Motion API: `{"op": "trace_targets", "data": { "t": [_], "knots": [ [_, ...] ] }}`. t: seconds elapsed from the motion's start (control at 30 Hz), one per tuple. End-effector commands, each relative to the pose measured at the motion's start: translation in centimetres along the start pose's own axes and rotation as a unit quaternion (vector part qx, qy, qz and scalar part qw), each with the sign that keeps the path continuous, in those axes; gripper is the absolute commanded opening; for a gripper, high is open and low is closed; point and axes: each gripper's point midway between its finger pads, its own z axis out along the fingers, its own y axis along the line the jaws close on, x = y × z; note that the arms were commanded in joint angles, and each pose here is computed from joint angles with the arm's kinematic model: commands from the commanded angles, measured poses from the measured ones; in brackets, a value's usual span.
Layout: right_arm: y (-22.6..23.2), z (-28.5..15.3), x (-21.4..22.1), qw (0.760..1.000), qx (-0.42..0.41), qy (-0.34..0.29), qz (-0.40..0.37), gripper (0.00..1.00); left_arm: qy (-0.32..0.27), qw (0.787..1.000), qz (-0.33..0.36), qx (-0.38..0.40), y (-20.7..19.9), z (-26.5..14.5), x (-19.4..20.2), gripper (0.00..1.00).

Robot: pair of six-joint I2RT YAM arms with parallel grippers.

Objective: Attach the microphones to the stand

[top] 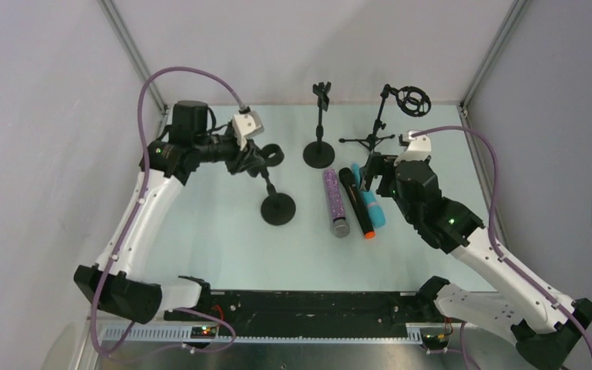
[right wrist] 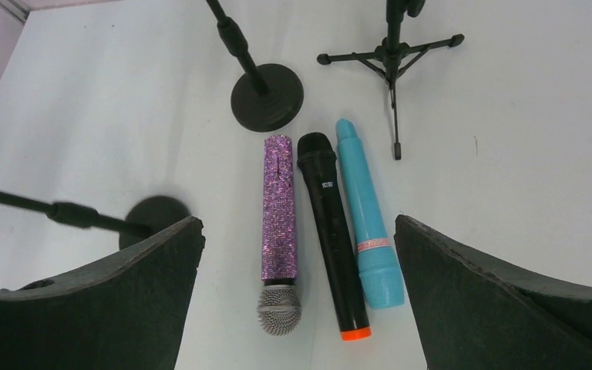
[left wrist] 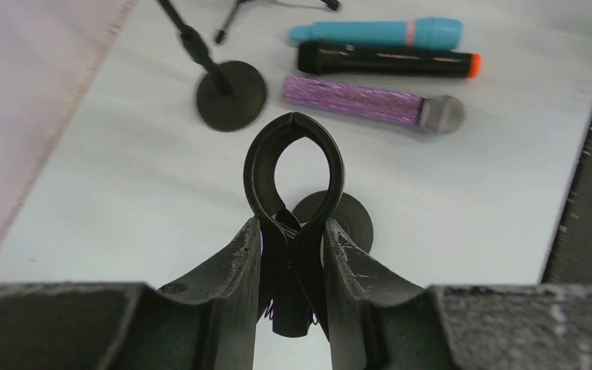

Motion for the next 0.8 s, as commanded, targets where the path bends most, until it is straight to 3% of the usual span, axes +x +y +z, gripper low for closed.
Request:
{"op": "trace_targets", "data": {
  "t": [0.0,0.3,0.37,0.5,0.57,0.77],
  "knots": [
    [0.9,-0.3,-1.0,1.0,-0.004,-0.015,0.002,1.0,0.0,1.0,-0.007,0.027,-3.7,-0.8,0.3,0.0],
    [2.3,-0.6,-0.1,1.0,-0.012,-0.008,0.002,1.0,0.035,0.999,0.022,0.024,-5.9,-0.9,1.8,0.0],
    [2.5,-0.8,0.1,1.0,-0.013,-0.007,0.002,1.0,0.042,0.998,0.029,0.022,-6.0,-0.6,1.7,0.04],
    [2.4,-0.9,-0.1,1.0,-0.011,-0.012,0.003,1.0,0.05,0.997,0.042,0.035,-6.5,0.7,1.2,0.31],
    [2.4,-0.9,-0.2,1.0,-0.011,-0.013,0.003,1.0,0.055,0.997,0.047,0.038,-6.3,1.4,1.0,0.39],
    [2.3,-0.7,-0.1,1.0,-0.006,-0.013,-0.005,1.0,0.078,0.995,0.065,0.013,-4.3,2.2,1.1,0.5]
  ]
}}
